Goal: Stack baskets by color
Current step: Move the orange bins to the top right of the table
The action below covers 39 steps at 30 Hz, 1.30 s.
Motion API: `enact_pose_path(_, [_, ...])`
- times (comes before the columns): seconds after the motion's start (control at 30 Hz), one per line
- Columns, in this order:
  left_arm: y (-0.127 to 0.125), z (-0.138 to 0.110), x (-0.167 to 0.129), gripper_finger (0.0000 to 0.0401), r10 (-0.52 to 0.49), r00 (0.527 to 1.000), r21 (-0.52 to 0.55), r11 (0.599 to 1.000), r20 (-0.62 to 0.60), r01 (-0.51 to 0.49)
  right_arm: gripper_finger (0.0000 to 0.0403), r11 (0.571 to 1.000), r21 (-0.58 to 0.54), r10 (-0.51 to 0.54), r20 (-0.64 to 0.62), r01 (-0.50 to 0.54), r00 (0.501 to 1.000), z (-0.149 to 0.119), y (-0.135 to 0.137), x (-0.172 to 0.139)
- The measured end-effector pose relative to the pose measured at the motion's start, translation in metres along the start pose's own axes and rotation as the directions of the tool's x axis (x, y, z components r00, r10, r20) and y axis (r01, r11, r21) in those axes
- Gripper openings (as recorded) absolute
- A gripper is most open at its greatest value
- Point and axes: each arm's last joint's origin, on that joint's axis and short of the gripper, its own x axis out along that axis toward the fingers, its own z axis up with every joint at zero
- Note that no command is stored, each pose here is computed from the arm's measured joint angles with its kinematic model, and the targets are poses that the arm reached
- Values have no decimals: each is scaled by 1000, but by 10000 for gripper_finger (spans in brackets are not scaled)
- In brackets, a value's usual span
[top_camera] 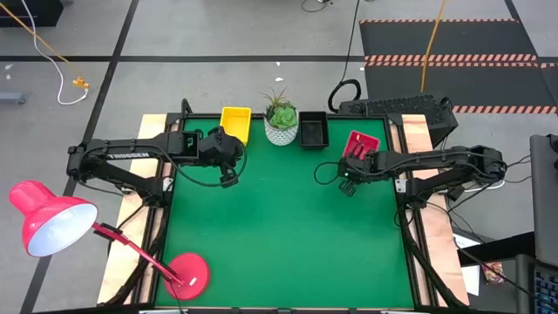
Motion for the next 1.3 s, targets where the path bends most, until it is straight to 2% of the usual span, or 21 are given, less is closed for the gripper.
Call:
enact_pose_path(0.23, [0, 0, 0, 46, 0, 1000, 3, 1000, 0, 0, 0, 990, 45, -133, 29, 132, 991, 6, -16, 3])
enact_pose_path(0.53, [0, -1, 0, 46, 0, 1000, 6, 1000, -8, 0, 0, 963, 177, -196, -57, 203, 979, 10, -45, 11])
enact_pose_path(0.87, [0, -1, 0, 46, 0, 1000, 8, 1000, -11, 0, 4, 943, 268, -204, 4, 196, 979, 24, -64, 17])
enact_pose_path(1.13, [-1, -4, 0, 46, -1, 999, 17, 1000, -41, 2, 11, 903, 347, -241, -81, 254, 967, 20, -85, 21])
enact_pose_path(1.3, [-1, -5, 0, 46, -1, 999, 23, 1000, -49, 2, 11, 899, 354, -245, -76, 256, 966, 21, -87, 22])
